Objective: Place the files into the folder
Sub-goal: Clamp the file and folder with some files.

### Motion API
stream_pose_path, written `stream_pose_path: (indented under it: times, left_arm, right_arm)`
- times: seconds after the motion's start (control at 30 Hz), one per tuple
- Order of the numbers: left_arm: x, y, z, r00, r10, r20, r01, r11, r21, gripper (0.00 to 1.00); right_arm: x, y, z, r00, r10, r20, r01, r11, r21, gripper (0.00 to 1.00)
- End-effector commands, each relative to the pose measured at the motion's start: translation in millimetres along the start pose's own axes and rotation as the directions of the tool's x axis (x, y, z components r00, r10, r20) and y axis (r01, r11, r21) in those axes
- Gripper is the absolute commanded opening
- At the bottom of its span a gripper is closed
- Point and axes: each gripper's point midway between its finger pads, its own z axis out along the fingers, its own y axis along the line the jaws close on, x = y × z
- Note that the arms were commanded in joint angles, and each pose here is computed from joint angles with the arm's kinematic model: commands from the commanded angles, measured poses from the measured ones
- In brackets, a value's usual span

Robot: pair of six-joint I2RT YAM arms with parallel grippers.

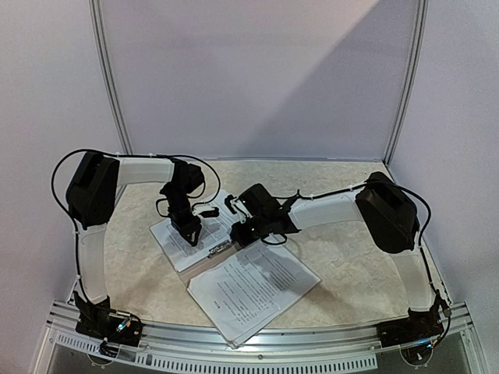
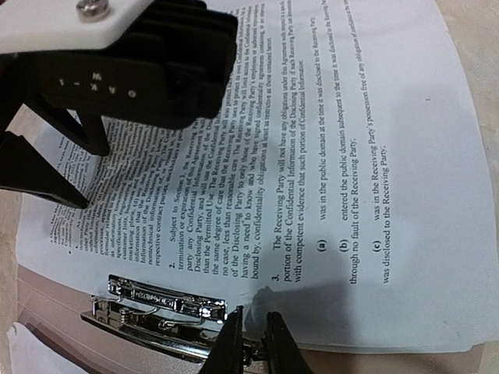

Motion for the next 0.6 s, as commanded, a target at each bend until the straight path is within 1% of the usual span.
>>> stream_pose_path:
  times: [0.0,0.23,0.43,0.57]
  left_arm:
    - [15,-5,57,0.994,0.013,-0.104,-0.009,0.999,0.039,0.39]
    - [15,-5,57,0.994,0.014,-0.106,-0.010,0.999,0.038,0.39]
    - [16,-5,57,0.994,0.013,-0.106,-0.010,0.999,0.036,0.39]
    - [16,-5,57,0.994,0.013,-0.107,-0.009,0.999,0.036,0.39]
  right_arm:
    - [39,-6,-5,0.990,0.013,-0.144,-0.012,1.000,0.010,0.12]
    - [32,1,-8,0.992,0.015,-0.128,-0.018,1.000,-0.019,0.12]
    - [18,13,-12,0.995,0.028,-0.092,-0.035,0.996,-0.077,0.14]
    - [10,16,-18,0.997,0.030,-0.068,-0.036,0.996,-0.085,0.14]
